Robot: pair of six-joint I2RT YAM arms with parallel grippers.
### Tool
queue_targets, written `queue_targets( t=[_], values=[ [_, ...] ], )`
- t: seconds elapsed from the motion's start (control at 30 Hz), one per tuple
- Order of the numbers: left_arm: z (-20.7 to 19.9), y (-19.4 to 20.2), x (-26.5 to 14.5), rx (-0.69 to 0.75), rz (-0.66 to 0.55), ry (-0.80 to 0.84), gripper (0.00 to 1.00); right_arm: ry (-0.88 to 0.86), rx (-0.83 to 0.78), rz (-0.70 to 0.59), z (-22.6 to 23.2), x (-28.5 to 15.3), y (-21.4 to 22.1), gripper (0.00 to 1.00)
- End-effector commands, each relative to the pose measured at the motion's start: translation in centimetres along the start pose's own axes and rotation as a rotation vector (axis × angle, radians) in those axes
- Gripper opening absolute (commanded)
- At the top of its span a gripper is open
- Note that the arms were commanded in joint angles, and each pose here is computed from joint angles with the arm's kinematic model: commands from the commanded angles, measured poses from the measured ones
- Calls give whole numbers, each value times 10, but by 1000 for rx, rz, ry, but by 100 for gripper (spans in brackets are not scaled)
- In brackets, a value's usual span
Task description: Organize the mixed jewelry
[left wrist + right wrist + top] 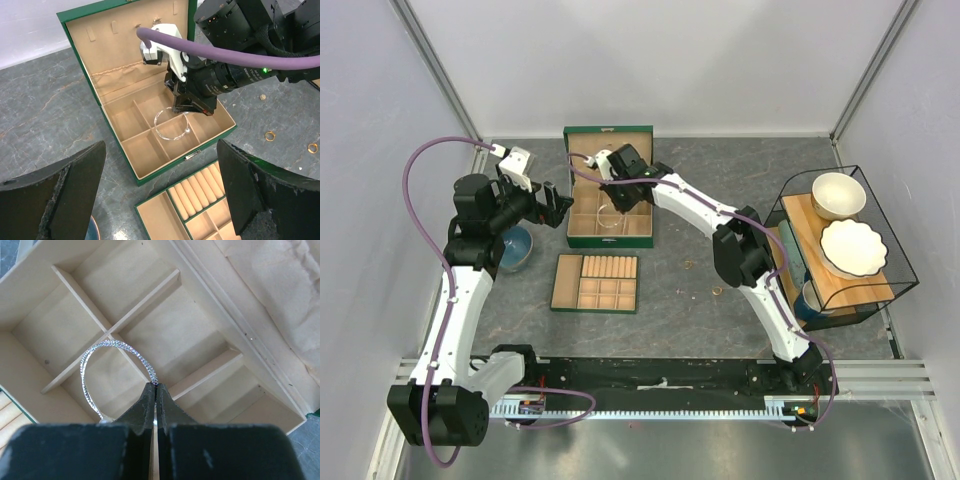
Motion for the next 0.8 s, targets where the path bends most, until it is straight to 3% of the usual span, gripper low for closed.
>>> queue_targets(
  t=[0.0, 0.77],
  values=[
    [3, -9, -2, 16, -37, -22, 99, 1, 0, -24, 9, 4, -4, 0],
    [1, -11, -3, 20, -42, -17, 99, 44, -66, 26, 11, 14, 15, 0]
  ],
)
Point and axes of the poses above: each gripper's point midway between its finger pads, its own x axis out along the fingers, its own z axis along the line the jaws close on, y = z × x, the point moved 2 cm from there along -x, back along the fingers, and after that the axes turned 1 degree about x, right-handed, at the moved point
